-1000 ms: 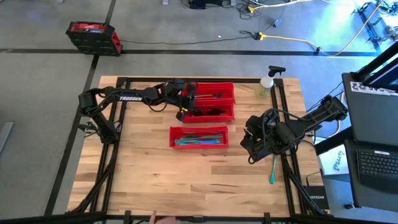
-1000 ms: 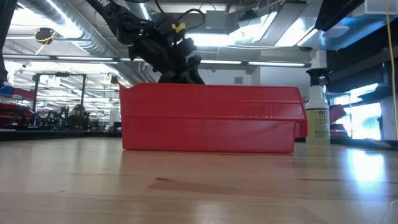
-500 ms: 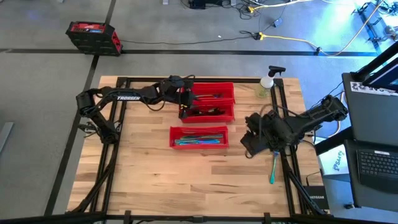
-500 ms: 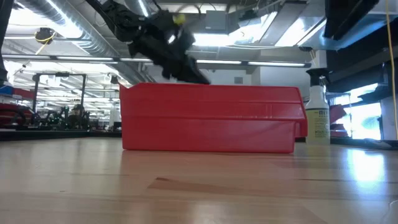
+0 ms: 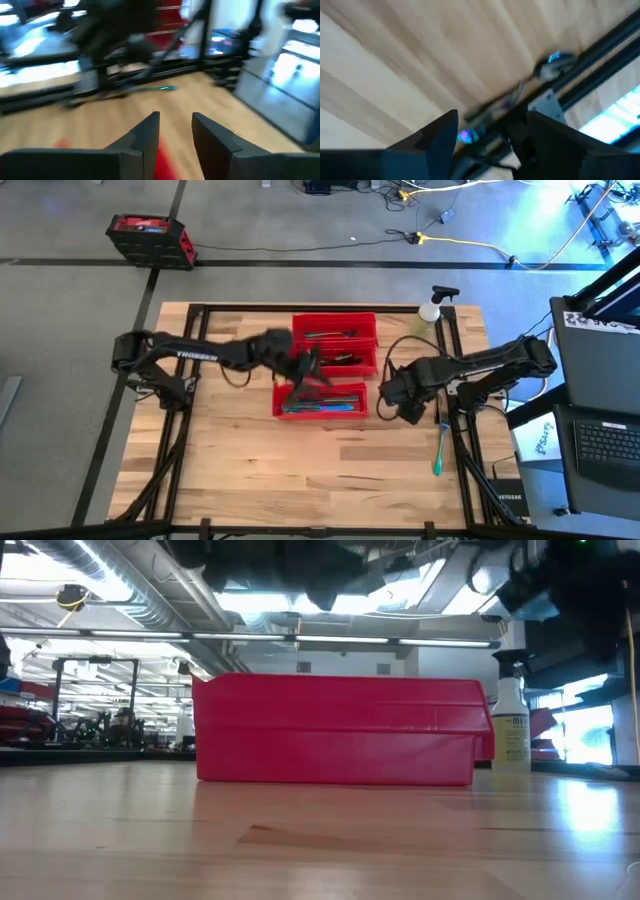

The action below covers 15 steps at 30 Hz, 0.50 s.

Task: Sort silverware
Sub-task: Put the purple fork into the top red bin

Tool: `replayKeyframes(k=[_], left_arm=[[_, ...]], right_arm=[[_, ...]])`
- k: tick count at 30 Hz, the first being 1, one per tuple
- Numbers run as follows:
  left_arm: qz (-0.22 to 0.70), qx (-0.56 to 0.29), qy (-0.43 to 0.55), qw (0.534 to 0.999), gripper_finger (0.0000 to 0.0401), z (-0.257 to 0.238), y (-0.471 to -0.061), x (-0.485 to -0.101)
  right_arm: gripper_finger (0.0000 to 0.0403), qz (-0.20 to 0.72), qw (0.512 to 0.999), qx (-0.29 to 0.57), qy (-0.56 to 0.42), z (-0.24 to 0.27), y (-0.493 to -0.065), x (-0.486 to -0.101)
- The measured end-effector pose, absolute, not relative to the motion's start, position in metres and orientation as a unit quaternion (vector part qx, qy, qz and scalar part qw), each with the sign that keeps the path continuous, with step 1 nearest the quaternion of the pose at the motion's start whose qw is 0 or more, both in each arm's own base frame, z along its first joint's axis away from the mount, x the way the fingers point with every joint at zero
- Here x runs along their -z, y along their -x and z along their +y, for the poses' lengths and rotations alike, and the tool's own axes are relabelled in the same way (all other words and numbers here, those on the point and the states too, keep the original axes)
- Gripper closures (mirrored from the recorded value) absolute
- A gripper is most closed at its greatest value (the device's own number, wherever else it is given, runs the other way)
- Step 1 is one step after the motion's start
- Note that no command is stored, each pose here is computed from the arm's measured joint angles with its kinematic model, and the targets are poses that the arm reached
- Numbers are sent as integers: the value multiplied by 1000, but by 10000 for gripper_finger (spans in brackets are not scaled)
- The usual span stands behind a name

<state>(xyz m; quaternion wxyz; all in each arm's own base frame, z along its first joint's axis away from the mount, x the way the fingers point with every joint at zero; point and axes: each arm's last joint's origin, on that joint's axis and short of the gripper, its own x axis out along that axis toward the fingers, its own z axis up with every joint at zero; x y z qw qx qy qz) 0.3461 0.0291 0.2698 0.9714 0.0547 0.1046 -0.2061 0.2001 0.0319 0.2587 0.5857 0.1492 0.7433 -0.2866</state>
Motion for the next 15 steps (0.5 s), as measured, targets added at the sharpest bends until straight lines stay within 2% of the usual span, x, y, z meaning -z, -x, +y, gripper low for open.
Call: replayKeyframes(k=[5, 9, 15], left_arm=[[90, 271, -113, 952, 299, -30, -347, -269], [92, 262, -135, 951, 299, -57, -345, -268], [107, 230, -131, 958, 299, -73, -345, -263]], right_arm=[[206, 808, 517, 249, -133, 32, -185, -226], [218, 845, 451, 232, -171, 29, -175, -204], [221, 841, 442, 199, -238, 32, -172, -179]])
